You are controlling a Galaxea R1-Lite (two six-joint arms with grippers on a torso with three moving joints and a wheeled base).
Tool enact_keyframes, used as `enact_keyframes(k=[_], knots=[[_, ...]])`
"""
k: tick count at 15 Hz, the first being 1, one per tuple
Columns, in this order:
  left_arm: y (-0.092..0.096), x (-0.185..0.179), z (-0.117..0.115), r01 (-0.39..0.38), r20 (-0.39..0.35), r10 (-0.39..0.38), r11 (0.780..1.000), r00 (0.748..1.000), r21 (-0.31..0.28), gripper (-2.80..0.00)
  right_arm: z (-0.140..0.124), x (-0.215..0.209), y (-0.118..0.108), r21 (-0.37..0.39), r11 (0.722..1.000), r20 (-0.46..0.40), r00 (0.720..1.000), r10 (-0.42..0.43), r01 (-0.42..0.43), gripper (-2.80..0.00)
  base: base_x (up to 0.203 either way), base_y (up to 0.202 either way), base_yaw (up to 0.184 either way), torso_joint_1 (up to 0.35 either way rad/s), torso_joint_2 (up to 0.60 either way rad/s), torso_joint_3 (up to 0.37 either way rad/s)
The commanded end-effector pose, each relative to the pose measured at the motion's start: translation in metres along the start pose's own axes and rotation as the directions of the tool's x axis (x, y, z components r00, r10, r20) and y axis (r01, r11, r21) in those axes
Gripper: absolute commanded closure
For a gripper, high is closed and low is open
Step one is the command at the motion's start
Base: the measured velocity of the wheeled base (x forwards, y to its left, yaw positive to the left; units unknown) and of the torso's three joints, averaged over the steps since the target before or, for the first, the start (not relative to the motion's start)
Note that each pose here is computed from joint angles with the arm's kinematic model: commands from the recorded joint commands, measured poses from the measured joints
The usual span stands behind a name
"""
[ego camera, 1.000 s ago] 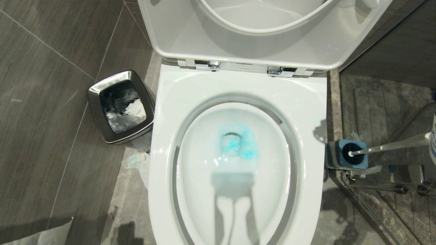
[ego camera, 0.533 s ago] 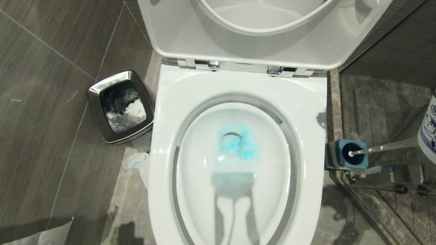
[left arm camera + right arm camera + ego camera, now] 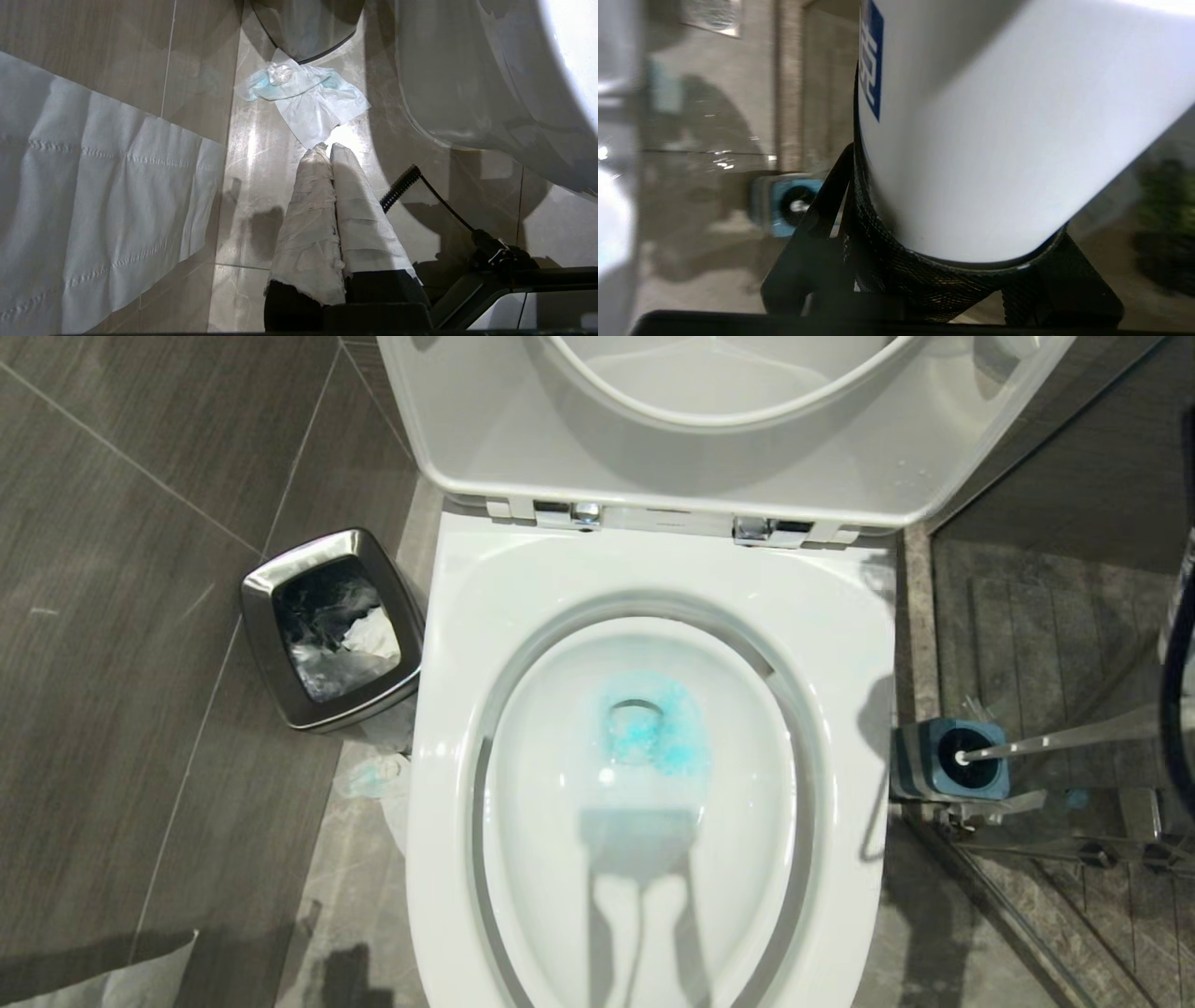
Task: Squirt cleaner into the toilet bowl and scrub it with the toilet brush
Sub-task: Place the cleaning agent on the floor
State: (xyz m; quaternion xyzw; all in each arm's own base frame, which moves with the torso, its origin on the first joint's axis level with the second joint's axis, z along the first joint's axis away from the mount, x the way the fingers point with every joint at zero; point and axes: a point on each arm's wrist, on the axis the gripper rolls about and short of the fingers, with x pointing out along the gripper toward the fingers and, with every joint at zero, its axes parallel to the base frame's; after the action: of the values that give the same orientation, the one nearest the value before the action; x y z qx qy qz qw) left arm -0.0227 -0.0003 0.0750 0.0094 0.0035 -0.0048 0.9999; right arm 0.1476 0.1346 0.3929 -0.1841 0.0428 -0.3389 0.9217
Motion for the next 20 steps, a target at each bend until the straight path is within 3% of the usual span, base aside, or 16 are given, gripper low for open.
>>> enact_keyframes(k=[1,4,7,9,13,15,17,18,19,20], knots=[[0.0,0.0,-0.001,0.0,-0.002,0.0,1.0,1.0,-0.001,0.0,0.018,0.021,0.007,-0.044,0.996,0.002,0.997,-0.081,0.081,0.0,0.0,0.0,0.0,0.0,0.0,0.0],[0.0,0.0,-0.001,0.0,-0.002,0.0,1.0,1.0,0.0,0.0,0.038,0.026,-0.026,0.019,0.994,0.058,0.992,-0.113,0.112,0.0,0.0,0.0,0.0,0.0,0.0,0.0],[0.0,0.0,0.0,0.0,-0.002,0.0,1.0,1.0,0.0,0.0,0.037,0.022,-0.061,0.078,0.989,0.067,0.989,-0.129,0.123,0.0,0.0,0.0,0.0,0.0,0.0,0.0],[0.0,0.0,0.0,0.0,-0.001,0.0,1.0,1.0,0.0,0.0,0.038,0.021,-0.07,0.121,0.985,0.085,0.987,-0.135,0.125,0.0,0.0,0.0,0.0,0.0,0.0,0.0],[0.0,0.0,0.0,-0.001,-0.001,0.001,1.0,1.0,0.0,0.0,0.058,0.02,-0.098,0.293,0.947,0.097,0.981,-0.167,0.133,0.0,0.0,0.0,0.0,0.0,0.0,0.0],[0.0,0.0,-0.001,0.0,-0.002,0.0,1.0,1.0,0.0,0.0,0.064,0.019,-0.105,0.338,0.932,0.095,0.98,-0.174,0.133,0.0,0.0,0.0,0.0,0.0,0.0,0.0],[0.0,0.0,0.0,0.0,-0.001,0.0,1.0,1.0,0.001,0.0,0.063,0.02,-0.104,0.282,0.95,0.092,0.981,-0.17,0.138,0.0,0.0,0.0,0.0,0.0,0.0,0.0],[0.0,0.0,-0.001,-0.001,-0.002,0.001,1.0,1.0,0.001,0.0,0.059,0.023,-0.1,0.205,0.966,0.087,0.981,-0.175,0.154,0.0,0.0,0.0,0.0,0.0,0.0,0.0],[0.0,0.0,0.0,0.0,-0.001,0.0,1.0,1.0,0.0,0.0,0.052,0.026,-0.096,0.079,0.984,0.09,0.981,-0.169,0.162,0.0,0.0,0.0,0.0,0.0,0.0,0.0],[0.0,0.0,0.0,0.0,-0.001,0.0,1.0,1.0,0.0,0.0,0.043,0.028,-0.091,-0.025,0.986,0.107,0.981,-0.159,0.162,0.0,0.0,0.0,0.0,0.0,0.0,0.0]])
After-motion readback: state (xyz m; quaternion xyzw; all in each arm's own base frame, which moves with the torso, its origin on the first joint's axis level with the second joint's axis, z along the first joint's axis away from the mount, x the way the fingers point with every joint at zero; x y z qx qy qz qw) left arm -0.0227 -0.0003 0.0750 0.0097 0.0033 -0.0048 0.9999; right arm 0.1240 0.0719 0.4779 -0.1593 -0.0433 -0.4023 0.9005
